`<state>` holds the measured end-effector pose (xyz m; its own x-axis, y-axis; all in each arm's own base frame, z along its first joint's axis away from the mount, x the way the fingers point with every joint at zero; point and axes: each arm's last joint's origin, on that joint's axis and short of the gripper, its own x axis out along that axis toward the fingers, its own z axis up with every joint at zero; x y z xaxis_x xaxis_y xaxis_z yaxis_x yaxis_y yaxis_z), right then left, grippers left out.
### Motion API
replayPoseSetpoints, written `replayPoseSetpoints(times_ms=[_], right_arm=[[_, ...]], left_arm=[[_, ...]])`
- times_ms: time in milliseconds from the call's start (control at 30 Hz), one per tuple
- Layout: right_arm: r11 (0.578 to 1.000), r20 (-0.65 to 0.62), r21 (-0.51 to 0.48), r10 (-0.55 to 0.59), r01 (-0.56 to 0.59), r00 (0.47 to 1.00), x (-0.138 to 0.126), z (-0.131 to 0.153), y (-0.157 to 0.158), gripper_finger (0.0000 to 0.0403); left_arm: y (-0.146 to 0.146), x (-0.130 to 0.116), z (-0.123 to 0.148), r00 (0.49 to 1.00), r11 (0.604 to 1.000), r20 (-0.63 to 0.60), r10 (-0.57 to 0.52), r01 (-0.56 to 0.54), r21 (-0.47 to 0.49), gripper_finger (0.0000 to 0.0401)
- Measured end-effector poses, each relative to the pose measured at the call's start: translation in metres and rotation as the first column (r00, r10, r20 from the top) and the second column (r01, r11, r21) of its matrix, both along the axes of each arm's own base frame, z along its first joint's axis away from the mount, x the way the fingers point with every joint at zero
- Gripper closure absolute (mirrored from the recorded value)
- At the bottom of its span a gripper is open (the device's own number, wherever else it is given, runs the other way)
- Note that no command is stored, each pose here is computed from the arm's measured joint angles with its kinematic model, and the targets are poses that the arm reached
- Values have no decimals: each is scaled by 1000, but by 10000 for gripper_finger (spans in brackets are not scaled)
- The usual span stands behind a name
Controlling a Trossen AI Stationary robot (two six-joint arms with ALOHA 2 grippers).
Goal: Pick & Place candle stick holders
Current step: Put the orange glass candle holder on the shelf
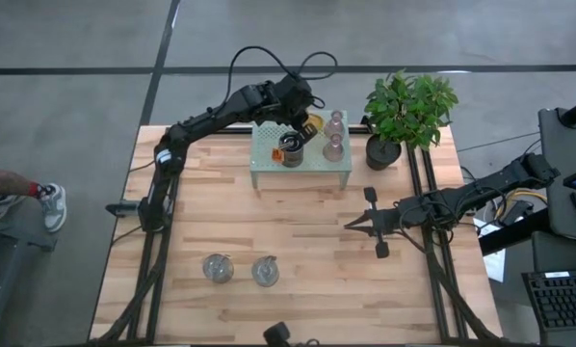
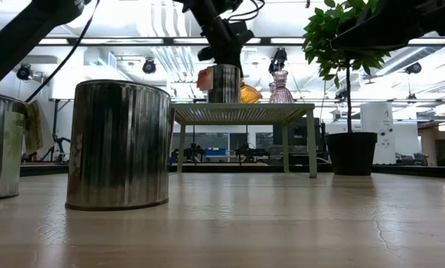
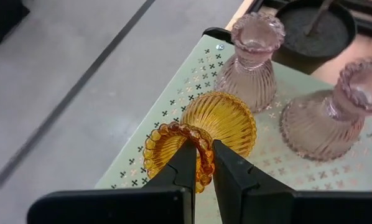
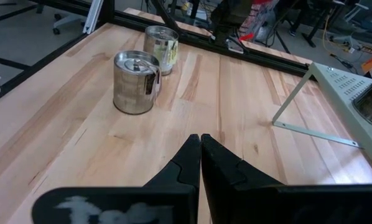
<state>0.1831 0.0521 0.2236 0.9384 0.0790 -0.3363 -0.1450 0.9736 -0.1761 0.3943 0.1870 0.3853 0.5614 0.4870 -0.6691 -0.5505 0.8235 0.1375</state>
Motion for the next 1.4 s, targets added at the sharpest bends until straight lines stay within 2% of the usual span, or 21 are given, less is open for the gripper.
replayPoseSetpoints(times_ms=[200,400,533,800,1100,1400], right_arm=[[1000,0,3,-1,1,1000,0,0,0,394],[1000,0,3,-1,1,1000,0,0,0,394],[1000,0,1,-1,1,1000,0,0,0,394],[1000,0,0,0,0,1000,0,0,0,394],[1000,0,1,-1,1,1000,0,0,0,394],[1000,-3,-1,0,0,1000,0,-1,0,394]], left_arm=[[0,0,0,999,1000,-19,-25,25,19,371],[1,1,-12,995,997,-82,-62,65,31,371],[2,5,-13,997,997,-53,-64,67,50,371],[2,4,-15,994,995,-74,-76,80,54,370],[2,5,-16,994,995,-76,-76,80,52,346],[2,6,-14,995,995,-60,-78,81,57,342]])
